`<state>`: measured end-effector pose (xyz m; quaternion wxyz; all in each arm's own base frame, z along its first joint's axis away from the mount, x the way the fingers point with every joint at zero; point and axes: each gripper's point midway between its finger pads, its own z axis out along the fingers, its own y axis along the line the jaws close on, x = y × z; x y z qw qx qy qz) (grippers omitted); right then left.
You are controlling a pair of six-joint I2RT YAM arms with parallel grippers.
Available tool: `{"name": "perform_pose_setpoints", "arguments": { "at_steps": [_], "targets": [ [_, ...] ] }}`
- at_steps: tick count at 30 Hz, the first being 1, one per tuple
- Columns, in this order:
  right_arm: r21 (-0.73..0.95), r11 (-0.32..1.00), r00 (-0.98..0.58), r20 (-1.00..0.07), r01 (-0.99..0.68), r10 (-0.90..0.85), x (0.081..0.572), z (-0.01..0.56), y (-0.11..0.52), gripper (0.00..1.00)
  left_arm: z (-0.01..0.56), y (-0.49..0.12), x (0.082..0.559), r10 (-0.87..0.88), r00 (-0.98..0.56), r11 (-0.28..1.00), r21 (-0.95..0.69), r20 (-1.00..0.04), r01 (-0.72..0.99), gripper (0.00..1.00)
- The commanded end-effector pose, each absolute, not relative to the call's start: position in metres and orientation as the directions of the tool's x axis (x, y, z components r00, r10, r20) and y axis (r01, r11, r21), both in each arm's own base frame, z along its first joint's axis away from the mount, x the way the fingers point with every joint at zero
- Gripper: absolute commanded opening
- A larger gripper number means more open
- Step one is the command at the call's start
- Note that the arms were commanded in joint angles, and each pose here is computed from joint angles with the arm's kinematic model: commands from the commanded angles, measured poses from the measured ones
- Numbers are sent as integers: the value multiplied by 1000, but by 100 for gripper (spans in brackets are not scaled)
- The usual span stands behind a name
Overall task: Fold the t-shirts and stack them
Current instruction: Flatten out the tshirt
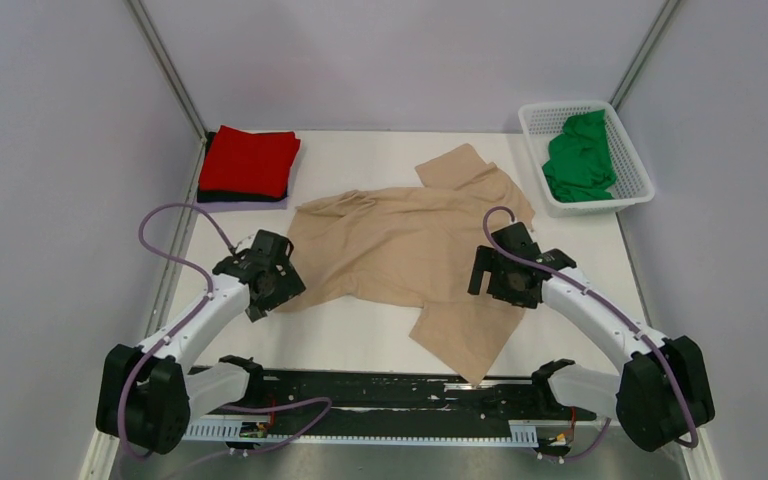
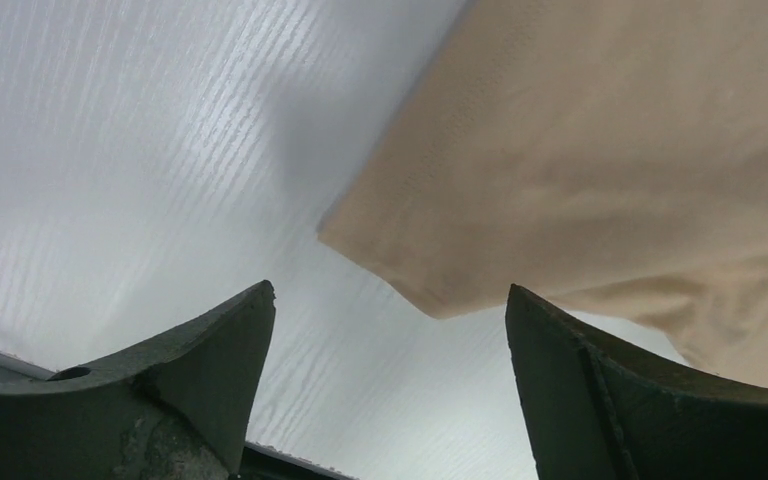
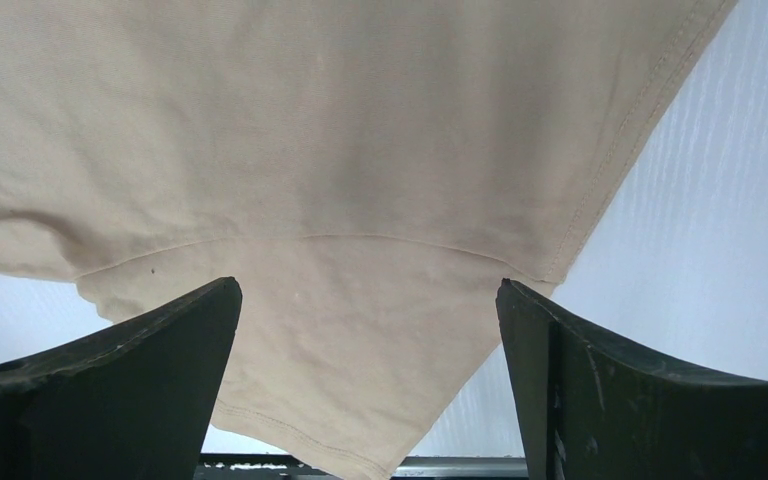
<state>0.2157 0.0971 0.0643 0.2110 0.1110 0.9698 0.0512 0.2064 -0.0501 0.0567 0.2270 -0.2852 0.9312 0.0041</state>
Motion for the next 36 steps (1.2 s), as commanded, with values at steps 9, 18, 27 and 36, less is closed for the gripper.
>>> {"name": "perform_pose_setpoints", "arguments": {
  "at_steps": [9,18,27,36],
  "targets": [
    [167,967,-868,-431,192,247,221,76,99,100,17,-56,227,-703,-622,705,-215,-346,-676,67],
    [150,967,-872,-420,207,252,221,72,97,100,2,-65,238,-669,-679,740,-187,-302,-646,21],
    [137,969,-903,-355,206,242,201,82,98,100,25,-55,251,-627,-676,770,-172,-387,-615,0],
    [157,987,-992,-112,33,50,109,74,153,92,39,-40,239,-596,-677,784,-127,-432,-608,0]
  ]
}}
